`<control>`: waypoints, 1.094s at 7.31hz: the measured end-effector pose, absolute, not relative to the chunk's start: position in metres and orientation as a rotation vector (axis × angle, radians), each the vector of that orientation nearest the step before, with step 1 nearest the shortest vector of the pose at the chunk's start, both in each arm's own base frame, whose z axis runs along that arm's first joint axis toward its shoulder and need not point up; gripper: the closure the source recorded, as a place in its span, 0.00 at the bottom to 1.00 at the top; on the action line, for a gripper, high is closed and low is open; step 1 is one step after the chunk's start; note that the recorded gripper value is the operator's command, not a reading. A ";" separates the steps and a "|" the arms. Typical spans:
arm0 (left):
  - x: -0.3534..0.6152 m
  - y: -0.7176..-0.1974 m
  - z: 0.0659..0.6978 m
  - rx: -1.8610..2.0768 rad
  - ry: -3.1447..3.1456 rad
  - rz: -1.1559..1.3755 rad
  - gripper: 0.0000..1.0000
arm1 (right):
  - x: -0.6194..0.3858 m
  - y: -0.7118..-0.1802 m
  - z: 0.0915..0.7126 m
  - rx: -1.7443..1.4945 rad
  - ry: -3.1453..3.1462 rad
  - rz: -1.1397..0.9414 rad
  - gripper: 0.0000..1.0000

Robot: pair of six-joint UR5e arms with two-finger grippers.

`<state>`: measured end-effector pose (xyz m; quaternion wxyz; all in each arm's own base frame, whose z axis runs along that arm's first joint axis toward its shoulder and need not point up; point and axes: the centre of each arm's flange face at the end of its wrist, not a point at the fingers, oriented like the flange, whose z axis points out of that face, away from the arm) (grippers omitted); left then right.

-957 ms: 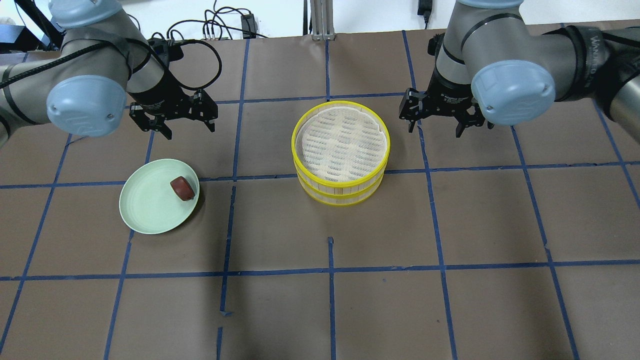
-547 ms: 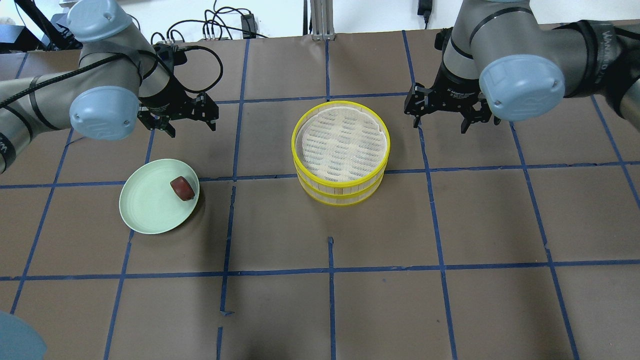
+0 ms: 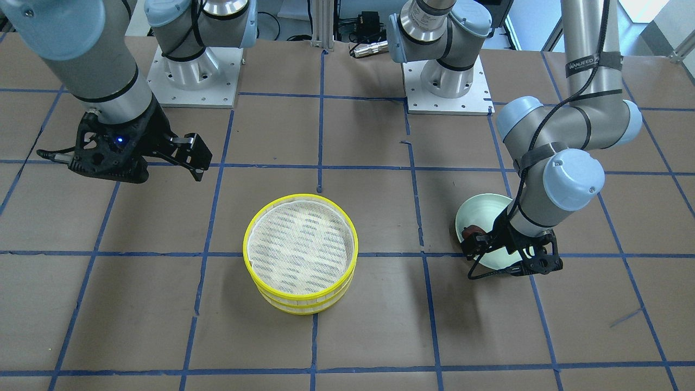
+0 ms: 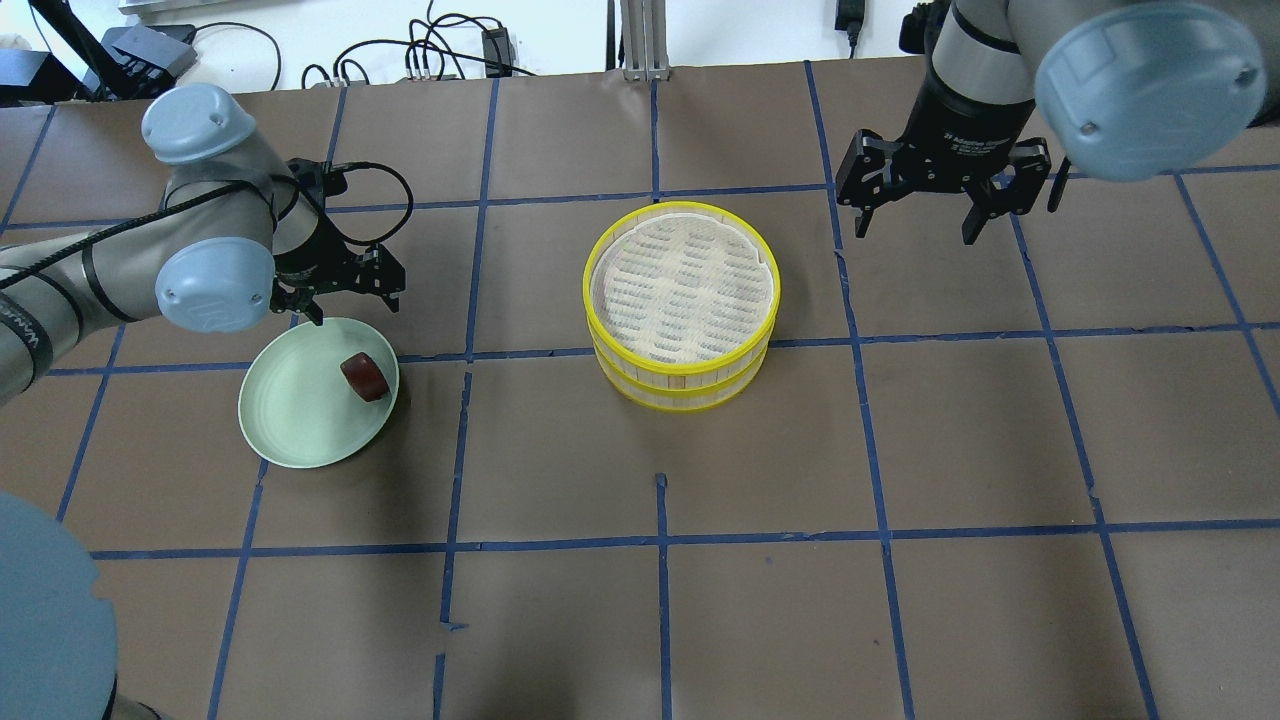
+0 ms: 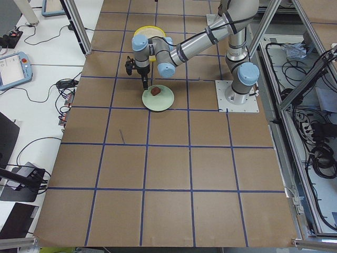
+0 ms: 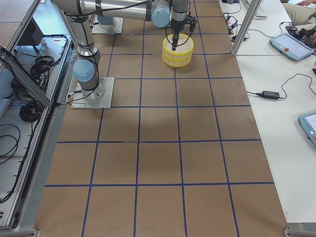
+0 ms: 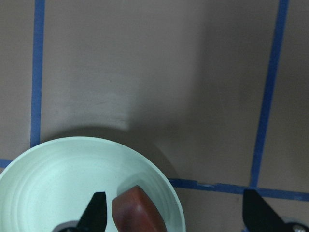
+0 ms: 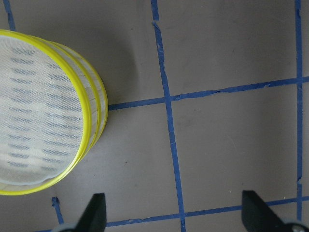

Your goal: Stack buns with steamer

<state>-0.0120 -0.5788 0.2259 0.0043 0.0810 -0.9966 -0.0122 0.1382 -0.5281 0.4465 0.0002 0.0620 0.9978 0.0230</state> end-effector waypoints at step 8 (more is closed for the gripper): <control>0.007 -0.552 0.203 0.381 -3.090 -0.124 0.97 | 0.136 -0.514 0.470 0.184 3.133 0.079 0.00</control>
